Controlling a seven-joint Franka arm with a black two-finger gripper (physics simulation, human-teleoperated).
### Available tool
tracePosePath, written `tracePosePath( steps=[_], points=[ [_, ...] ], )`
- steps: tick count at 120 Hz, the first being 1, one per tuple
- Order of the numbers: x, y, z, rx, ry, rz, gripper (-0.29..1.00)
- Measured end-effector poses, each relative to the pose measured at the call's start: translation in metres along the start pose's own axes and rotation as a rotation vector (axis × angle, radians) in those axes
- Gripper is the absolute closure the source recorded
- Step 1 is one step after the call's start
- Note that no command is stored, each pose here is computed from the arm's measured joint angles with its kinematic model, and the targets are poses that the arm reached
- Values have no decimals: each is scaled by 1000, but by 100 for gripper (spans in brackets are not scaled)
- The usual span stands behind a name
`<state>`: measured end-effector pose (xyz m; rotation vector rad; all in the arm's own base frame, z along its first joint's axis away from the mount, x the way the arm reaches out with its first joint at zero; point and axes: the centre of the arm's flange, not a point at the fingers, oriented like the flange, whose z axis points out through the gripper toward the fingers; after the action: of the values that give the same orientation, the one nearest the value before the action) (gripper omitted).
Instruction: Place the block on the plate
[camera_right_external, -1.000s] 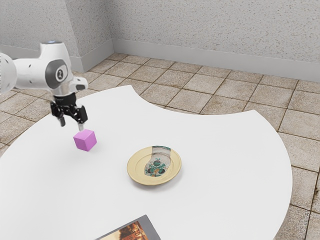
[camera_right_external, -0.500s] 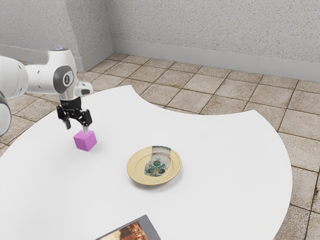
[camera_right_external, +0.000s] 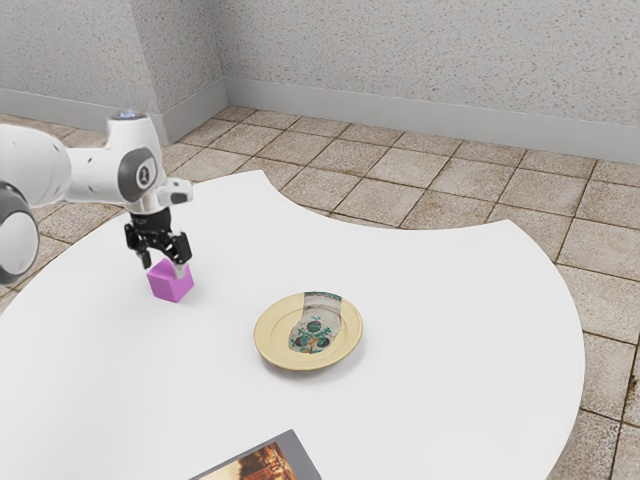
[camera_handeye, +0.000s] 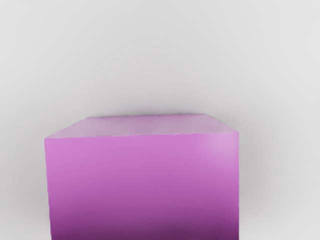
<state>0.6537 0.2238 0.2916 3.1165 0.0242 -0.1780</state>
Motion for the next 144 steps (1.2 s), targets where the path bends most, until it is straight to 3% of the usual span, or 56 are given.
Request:
tracePosePath(
  steps=[48, 83, 144],
  points=[
    [9, -5, 25, -13, -3, 16, 1],
    [13, -5, 24, -5, 19, 25, 26],
    [9, -5, -4, 16, 54, 28, 31]
  ],
)
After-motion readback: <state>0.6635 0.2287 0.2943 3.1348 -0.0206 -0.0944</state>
